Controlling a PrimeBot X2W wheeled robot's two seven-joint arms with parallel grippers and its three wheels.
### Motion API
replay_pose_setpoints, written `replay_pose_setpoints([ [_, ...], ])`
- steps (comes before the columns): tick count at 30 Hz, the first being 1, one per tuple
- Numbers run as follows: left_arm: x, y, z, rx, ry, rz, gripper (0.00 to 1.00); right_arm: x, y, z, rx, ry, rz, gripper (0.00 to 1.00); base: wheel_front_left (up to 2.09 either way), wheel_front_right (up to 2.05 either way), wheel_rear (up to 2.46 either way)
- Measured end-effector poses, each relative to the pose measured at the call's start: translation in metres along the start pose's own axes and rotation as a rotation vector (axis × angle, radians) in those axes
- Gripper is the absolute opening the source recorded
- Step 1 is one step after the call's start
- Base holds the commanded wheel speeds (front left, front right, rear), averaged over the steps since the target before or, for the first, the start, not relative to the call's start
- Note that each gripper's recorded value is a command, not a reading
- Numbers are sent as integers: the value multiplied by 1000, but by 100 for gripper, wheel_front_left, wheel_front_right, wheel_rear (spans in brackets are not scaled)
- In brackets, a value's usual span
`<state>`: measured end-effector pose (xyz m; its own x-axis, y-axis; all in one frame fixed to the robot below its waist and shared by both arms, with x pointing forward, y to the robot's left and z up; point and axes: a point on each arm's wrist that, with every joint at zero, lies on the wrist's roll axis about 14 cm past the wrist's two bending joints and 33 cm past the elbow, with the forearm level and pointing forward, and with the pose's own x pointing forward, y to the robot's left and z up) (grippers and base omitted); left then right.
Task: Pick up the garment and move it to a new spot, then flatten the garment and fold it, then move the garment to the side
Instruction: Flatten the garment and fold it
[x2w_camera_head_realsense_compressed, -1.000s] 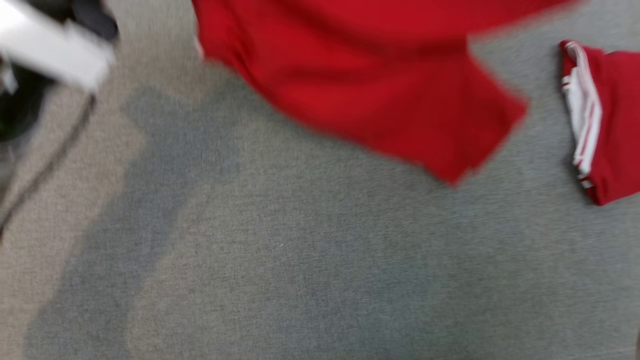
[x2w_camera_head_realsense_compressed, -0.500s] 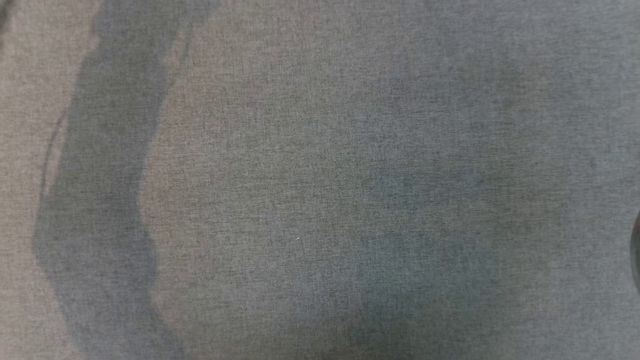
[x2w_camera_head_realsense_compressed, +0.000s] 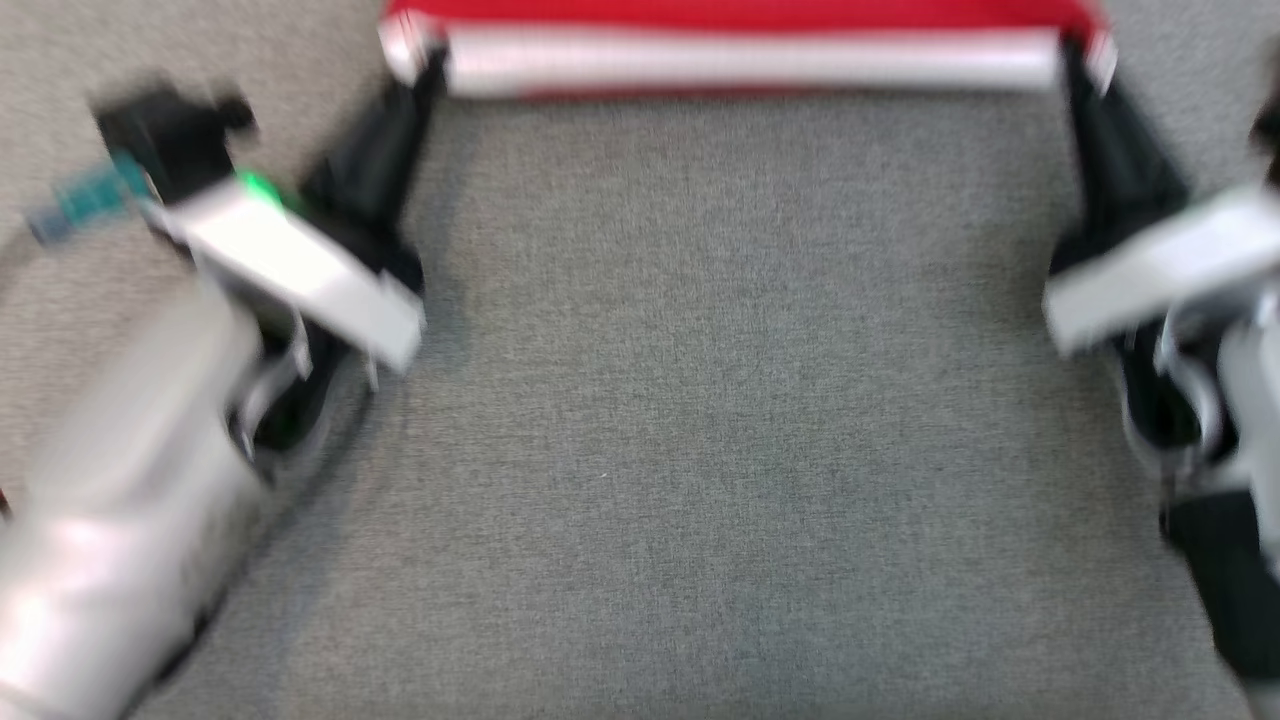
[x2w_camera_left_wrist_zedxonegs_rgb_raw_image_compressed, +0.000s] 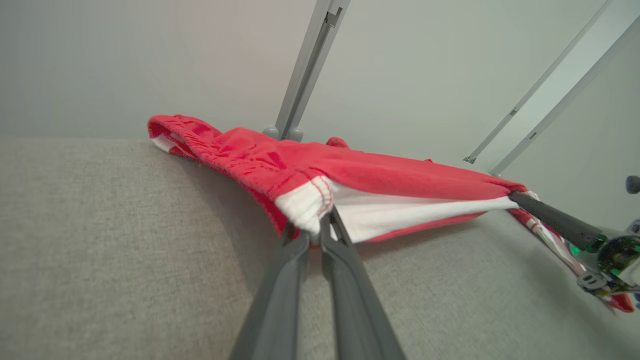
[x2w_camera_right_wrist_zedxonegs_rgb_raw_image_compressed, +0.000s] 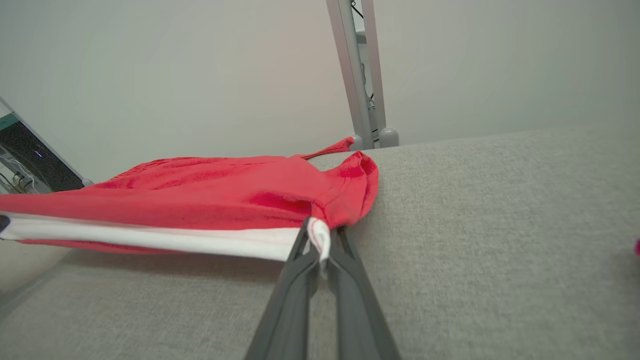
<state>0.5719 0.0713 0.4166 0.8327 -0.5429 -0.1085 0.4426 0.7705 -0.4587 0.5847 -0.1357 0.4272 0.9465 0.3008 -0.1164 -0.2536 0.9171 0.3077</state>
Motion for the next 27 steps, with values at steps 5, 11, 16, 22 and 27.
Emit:
replay_pose_setpoints([
  [5, -76, -20, -51, -57, 120, 33, 0, -84, 8, -35, 53, 93, -8, 0, 0, 0, 0],
  [11, -190, -70, -95, -264, 187, 211, 0, -208, 13, -41, 79, 120, -104, 0, 0, 0, 0],
  [16, -234, -110, -94, -422, 149, 271, 0, -278, 13, -33, 161, 81, -235, 0, 0, 0, 0],
  [22, -225, -116, -82, -455, 111, 266, 0, -255, 14, -22, 142, 85, -204, 0, 0, 0, 0],
  [27, -184, -101, -34, -405, 8, 212, 0, -167, 33, 14, 66, 32, -26, 0, 0, 0, 0],
])
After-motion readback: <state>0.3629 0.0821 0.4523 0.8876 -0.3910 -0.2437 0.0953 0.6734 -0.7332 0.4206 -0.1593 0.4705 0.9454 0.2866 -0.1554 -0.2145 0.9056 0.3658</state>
